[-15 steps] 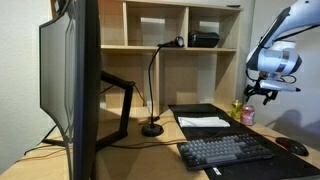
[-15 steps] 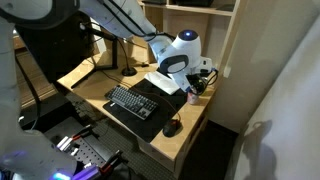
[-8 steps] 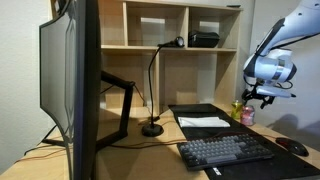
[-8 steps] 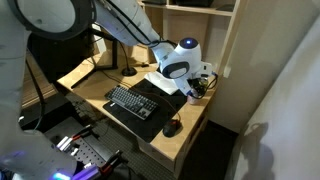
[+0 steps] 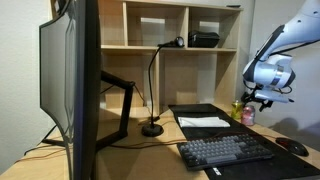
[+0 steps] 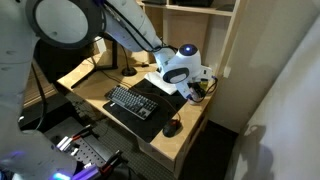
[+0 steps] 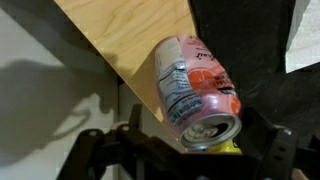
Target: Place the soda cans on the paper
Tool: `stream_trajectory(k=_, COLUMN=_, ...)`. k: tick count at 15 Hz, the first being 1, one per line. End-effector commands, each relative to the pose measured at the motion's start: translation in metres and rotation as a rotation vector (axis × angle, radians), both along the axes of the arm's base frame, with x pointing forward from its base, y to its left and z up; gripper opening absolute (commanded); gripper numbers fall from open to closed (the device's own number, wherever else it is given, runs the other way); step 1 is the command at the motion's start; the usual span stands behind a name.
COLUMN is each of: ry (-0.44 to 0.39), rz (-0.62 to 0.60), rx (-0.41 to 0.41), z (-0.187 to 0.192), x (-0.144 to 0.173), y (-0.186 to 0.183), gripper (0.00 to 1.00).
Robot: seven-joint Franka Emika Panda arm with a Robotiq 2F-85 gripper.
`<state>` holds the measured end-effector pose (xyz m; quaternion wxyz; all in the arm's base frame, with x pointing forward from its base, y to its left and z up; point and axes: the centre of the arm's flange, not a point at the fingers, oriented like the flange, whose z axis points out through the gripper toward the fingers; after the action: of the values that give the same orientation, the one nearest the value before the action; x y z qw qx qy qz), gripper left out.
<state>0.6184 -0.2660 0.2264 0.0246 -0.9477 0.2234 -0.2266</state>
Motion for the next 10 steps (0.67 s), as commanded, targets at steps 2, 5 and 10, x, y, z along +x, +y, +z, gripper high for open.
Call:
stream_trajectory(k=2, ry=-0.048, rz=-0.004, rx=0.007, z=-0.0047, x=0.0067, y=-0.0068, gripper=1.0)
stream_trajectory(k=5, ry=-0.061, rz=-0.002, rx=0.004, z=-0.004, x=0.0094, y=-0.0081, gripper=1.0)
stream_trajectory(k=10, ry=-0.068, rz=0.008, rx=0.011, z=-0.0013, x=0.0116, y=-0.0102, gripper=0.75)
